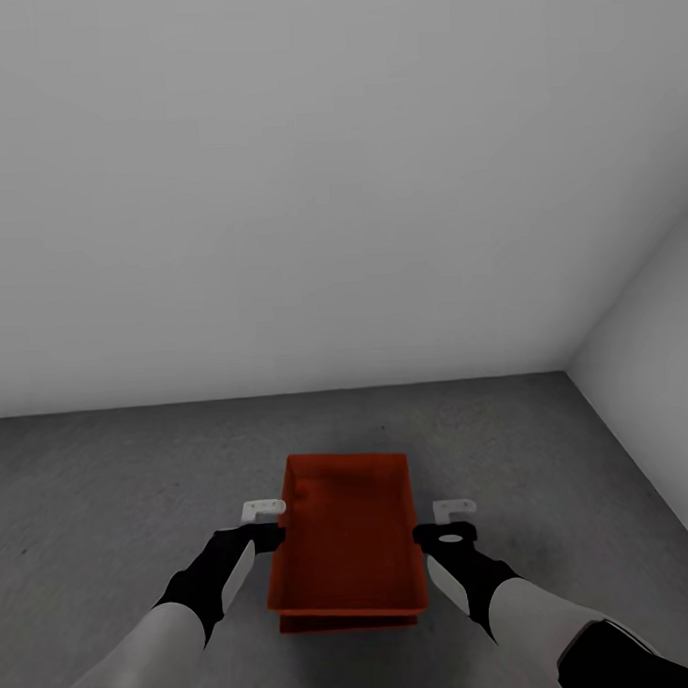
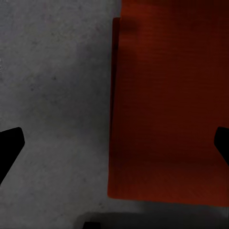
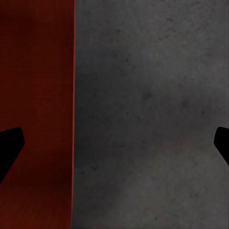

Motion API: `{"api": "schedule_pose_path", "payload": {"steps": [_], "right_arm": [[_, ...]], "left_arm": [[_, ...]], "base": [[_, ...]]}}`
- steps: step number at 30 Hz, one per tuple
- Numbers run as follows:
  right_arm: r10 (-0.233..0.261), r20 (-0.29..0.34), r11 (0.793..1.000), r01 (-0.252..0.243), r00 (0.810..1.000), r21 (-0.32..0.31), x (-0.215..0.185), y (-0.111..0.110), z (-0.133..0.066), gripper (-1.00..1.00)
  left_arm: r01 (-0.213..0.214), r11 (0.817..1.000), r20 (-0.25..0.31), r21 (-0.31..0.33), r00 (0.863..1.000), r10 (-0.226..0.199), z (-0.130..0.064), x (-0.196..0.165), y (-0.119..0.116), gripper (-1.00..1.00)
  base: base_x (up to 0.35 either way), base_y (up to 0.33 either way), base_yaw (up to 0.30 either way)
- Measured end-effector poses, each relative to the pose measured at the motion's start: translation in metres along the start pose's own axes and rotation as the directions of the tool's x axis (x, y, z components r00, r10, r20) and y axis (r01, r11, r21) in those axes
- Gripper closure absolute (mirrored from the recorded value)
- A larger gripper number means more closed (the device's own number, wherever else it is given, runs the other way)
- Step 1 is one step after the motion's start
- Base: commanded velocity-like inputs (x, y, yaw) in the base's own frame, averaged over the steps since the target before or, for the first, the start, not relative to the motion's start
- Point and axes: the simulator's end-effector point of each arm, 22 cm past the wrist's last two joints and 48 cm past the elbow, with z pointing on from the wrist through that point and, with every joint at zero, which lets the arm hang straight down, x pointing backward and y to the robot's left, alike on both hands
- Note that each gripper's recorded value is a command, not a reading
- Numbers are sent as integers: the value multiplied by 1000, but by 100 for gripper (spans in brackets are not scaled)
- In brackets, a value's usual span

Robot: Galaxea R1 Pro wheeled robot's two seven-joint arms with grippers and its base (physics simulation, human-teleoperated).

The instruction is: Move the two storage containers from the living room to the garage. In the garage, place one container on the floor and stack the other container on top of it (either order is fine).

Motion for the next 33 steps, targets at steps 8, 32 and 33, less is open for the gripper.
{"api": "schedule_pose_path", "payload": {"steps": [8, 32, 33], "right_arm": [[2, 2, 1000, -2, 1000, -1, -2, 0, -1, -100], [-11, -39, 1000, 11, 999, -2, 24, -3, 0, -100], [-17, -60, 1000, 17, 998, 5, 37, -6, 1, -100]], "left_arm": [[1, 1000, 8, -1, 1000, -1, -1, -3, 0, -100], [2, 1000, 0, 1, 1000, -2, 0, 2, 2, -100], [3, 1000, -2, 1, 1000, -3, 1, 3, 2, -100]], "base": [[-1, 0, 0], [-211, 85, 0], [-13, 7, 0]]}}
